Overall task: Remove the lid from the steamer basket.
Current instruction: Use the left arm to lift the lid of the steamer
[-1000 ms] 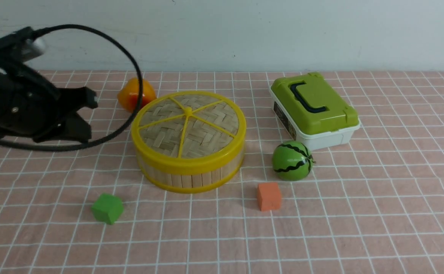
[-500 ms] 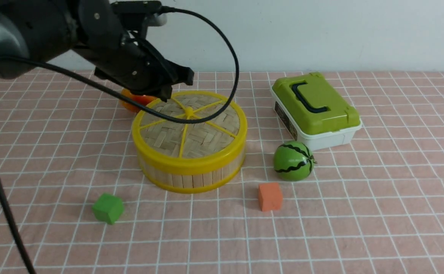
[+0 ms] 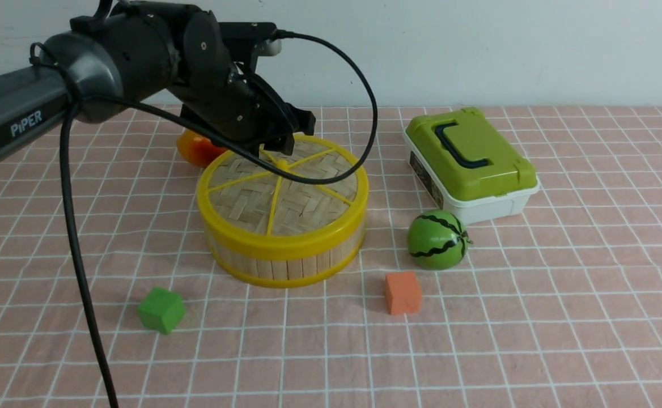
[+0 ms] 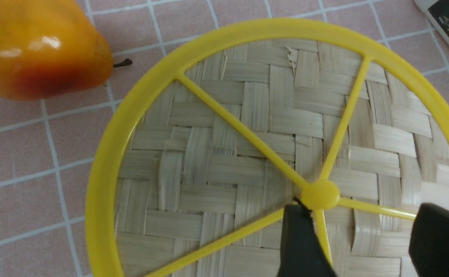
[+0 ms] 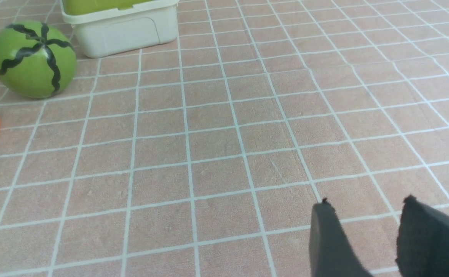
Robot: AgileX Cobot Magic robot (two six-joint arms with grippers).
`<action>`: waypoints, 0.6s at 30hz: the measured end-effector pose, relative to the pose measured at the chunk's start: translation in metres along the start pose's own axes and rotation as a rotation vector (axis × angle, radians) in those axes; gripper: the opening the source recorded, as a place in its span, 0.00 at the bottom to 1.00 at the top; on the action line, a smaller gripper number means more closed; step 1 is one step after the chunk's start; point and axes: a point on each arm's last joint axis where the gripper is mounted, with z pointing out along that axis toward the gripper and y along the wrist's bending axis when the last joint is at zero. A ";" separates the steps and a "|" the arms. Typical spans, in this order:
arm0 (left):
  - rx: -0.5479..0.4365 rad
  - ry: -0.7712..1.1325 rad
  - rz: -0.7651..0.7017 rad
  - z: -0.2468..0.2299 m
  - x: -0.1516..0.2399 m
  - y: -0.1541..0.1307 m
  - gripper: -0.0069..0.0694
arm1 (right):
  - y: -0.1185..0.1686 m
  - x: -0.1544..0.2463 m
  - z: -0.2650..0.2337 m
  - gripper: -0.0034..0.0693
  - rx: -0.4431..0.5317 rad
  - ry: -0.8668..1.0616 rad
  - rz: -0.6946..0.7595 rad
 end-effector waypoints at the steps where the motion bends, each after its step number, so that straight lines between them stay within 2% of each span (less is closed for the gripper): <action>1: -0.001 0.007 0.001 0.000 0.001 0.000 0.58 | 0.000 0.000 0.000 0.38 0.000 0.000 0.000; 9: -0.007 0.019 0.011 0.000 0.002 -0.001 0.56 | 0.000 0.000 0.000 0.38 0.000 0.000 0.000; 18: -0.048 0.039 0.141 0.017 0.010 -0.023 0.56 | 0.000 0.000 0.000 0.38 0.000 0.000 0.000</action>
